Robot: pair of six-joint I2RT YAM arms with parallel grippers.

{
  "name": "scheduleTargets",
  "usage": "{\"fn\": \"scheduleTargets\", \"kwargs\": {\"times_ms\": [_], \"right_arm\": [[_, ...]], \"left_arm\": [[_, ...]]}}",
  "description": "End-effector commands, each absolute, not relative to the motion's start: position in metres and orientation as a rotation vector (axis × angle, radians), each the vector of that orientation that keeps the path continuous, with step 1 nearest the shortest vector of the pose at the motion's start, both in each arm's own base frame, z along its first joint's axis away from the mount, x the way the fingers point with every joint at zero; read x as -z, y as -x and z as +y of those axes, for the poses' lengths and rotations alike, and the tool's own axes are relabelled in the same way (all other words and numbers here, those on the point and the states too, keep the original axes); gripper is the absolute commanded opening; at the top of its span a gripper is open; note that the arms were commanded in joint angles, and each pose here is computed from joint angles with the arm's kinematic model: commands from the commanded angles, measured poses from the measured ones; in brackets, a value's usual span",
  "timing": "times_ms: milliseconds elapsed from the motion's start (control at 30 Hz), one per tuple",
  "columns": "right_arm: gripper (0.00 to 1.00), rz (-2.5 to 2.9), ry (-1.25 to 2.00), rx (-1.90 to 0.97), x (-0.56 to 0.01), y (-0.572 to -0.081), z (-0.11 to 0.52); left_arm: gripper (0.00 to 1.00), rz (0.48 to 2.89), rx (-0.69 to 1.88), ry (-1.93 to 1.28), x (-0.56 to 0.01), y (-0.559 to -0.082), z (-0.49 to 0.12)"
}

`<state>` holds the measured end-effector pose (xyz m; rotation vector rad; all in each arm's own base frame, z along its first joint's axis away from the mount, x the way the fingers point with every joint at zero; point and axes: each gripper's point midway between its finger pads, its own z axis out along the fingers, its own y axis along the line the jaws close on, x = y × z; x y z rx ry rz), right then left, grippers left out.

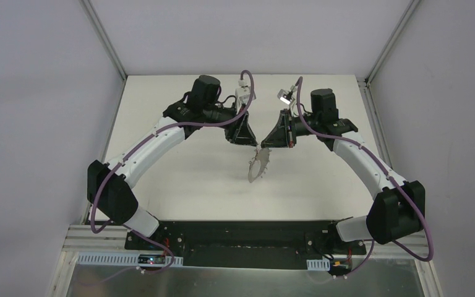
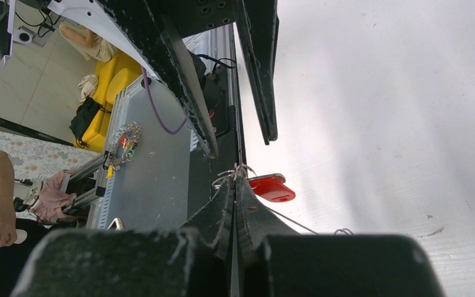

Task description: Put the keys on the keyring

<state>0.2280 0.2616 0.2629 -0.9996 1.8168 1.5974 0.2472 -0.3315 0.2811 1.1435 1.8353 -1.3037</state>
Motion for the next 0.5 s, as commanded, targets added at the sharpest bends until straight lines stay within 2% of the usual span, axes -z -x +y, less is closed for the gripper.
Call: {"fn": "scheduleTargets", "kwargs": {"times_ms": [0, 267, 467], "right_arm": [[0.00, 1.674, 1.069, -1.556, -0.295, -0.227, 0.261], [0.00, 1.678, 1.059, -1.566, -0.296, -0.227, 0.261], [0.00, 1.685, 1.045, -1.572, -0.296, -0.229, 0.262]], "left_arm": [[0.36, 1.773, 1.429, -1.135, -0.294, -0.236, -0.340], [0.36, 1.782, 1.483, -1.100, -0.288, -0.236, -0.344], [0.31, 1.785, 1.520, -1.079, -0.284, -0.234, -0.345]]}}
